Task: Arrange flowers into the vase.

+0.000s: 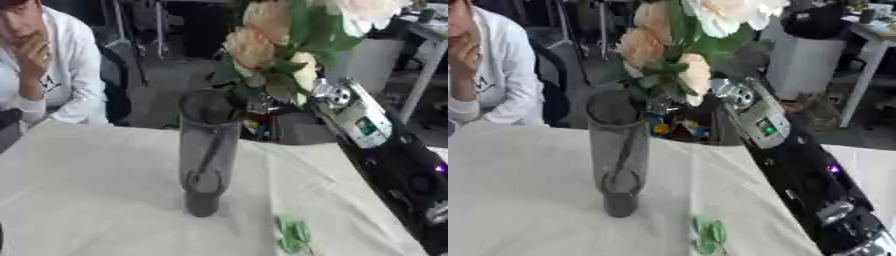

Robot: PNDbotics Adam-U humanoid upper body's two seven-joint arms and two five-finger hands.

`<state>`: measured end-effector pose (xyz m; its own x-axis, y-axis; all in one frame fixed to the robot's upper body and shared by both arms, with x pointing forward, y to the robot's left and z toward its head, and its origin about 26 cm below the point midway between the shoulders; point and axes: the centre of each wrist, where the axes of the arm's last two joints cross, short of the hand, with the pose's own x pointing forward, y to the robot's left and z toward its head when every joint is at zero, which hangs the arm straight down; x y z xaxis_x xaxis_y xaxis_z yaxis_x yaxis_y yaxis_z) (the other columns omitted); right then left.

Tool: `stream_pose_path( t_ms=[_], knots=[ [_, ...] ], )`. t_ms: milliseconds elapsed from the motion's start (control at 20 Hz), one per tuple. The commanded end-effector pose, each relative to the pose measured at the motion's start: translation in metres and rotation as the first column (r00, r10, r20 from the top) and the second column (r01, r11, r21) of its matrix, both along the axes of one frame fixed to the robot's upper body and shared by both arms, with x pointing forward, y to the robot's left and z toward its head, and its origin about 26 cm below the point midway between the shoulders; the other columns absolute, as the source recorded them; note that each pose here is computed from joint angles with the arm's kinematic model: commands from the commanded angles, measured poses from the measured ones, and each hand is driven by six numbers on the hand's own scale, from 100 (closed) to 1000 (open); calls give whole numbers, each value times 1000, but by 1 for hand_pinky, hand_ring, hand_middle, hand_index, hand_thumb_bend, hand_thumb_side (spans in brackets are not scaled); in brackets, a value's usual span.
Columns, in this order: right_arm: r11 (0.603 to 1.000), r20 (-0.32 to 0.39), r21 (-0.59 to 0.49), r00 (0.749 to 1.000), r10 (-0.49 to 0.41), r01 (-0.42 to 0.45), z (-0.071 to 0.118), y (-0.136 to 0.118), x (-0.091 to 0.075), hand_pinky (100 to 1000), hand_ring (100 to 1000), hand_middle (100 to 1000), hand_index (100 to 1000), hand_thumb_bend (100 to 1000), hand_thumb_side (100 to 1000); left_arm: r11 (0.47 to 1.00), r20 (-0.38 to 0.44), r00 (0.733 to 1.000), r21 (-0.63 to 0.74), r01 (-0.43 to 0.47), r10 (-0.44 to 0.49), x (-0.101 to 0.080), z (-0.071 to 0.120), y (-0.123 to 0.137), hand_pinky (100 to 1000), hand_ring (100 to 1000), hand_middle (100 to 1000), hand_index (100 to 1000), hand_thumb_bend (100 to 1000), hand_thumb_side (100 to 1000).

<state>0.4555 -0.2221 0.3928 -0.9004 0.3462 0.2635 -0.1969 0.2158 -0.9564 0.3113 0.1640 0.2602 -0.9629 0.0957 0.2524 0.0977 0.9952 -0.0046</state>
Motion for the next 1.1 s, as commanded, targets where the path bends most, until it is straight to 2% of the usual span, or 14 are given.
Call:
stream_pose_path(
  t_ms=[50,450,1000,1100],
  knots=[
    [986,94,-121,987,127,-116,20,3,-9,934,1000,1000,1000,225,739,1000,30,1000,3,7,-7,-4,7,-1,781,882,850,965,100,1000],
    [981,56,-95,983,173,-167,21,13,-14,938,1000,1000,1000,104,597,1000,29,1000,3,7,-7,-4,7,-1,781,882,851,965,100,1000],
    [980,7,-85,984,179,-178,21,21,-13,936,1000,1000,1000,100,567,1000,27,1000,4,9,-10,-4,6,-1,781,884,851,966,100,1000],
    [981,3,-81,984,178,-177,21,21,-12,937,1000,1000,1000,132,582,1000,27,1000,4,10,-10,-4,7,-1,781,884,851,966,100,1000]
  ],
)
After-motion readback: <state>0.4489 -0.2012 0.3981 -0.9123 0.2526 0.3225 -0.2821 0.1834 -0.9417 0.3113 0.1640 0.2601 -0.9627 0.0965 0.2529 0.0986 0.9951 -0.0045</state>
